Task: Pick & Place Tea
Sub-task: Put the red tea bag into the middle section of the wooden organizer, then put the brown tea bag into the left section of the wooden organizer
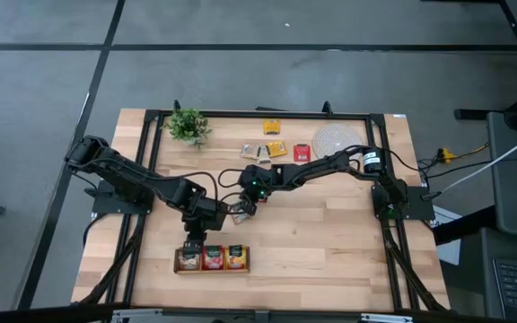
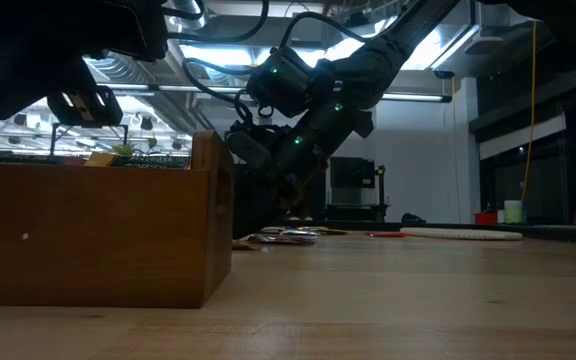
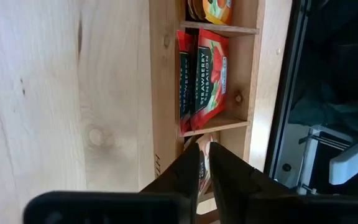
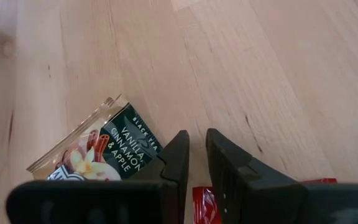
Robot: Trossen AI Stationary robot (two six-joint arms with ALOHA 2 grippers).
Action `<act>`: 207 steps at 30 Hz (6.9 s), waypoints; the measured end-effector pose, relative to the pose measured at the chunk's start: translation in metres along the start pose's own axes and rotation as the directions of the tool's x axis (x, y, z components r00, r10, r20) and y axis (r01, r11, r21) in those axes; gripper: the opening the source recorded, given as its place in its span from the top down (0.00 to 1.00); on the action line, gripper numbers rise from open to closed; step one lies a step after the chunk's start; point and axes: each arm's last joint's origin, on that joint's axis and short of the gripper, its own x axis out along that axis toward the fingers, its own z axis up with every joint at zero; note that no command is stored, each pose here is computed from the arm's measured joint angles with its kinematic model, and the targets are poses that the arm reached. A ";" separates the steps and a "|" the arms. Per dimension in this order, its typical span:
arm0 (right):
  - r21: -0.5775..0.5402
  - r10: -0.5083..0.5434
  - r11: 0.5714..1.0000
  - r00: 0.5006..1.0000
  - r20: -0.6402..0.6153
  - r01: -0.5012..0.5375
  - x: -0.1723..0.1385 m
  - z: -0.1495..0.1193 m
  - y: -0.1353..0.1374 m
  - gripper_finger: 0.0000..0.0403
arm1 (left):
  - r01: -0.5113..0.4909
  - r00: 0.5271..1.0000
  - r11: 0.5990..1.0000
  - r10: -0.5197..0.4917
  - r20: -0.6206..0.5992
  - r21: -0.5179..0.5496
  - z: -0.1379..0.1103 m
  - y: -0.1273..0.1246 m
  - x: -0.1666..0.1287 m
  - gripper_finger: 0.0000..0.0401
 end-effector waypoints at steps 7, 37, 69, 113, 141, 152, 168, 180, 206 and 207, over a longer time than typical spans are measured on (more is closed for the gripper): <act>0.000 0.000 1.000 1.000 0.000 0.000 0.000 0.000 0.000 0.85 | -0.002 1.000 1.000 0.002 0.001 0.030 0.000 0.000 0.000 0.87; 0.007 -0.004 1.000 1.000 -0.010 0.004 -0.055 -0.013 0.087 0.98 | -0.423 0.803 0.906 0.390 0.450 -0.030 0.024 0.056 0.005 0.98; 0.015 -0.063 0.998 0.997 -0.046 0.064 -0.005 -0.030 0.064 0.99 | -0.332 0.790 0.898 0.432 0.435 -0.290 0.008 0.105 0.013 0.95; -0.016 -0.101 0.995 0.994 -0.034 0.100 -0.004 -0.032 0.063 0.99 | -0.140 0.835 0.902 0.330 0.441 -0.410 0.023 0.120 0.033 0.98; -0.056 -0.158 0.986 0.987 0.007 0.158 -0.004 -0.029 0.060 0.81 | -0.386 0.798 0.837 0.514 0.313 -0.388 -0.001 0.119 0.016 1.00; -0.069 -0.137 0.988 0.990 -0.028 0.134 -0.019 -0.028 0.067 0.79 | -0.520 0.757 0.755 0.624 0.196 -0.398 -0.014 0.123 0.014 1.00; -0.055 -0.175 0.984 0.981 -0.084 0.171 -0.022 -0.038 0.062 0.80 | -0.522 0.739 0.774 0.620 0.264 -0.358 -0.033 0.100 -0.016 1.00; -0.064 -0.170 0.984 0.984 -0.056 0.166 -0.022 -0.039 0.068 0.80 | -0.513 0.653 0.777 0.629 0.421 -0.364 -0.059 0.064 -0.038 0.99; -0.136 -0.251 0.959 0.968 -0.003 0.248 -0.021 -0.041 0.071 0.80 | -0.520 0.639 0.842 0.494 0.590 -0.142 -0.096 0.031 -0.065 0.99; -0.136 -0.252 0.959 0.968 -0.001 0.249 -0.021 -0.041 0.071 0.80 | -0.508 0.642 0.851 0.476 0.601 -0.131 -0.097 0.028 -0.068 0.99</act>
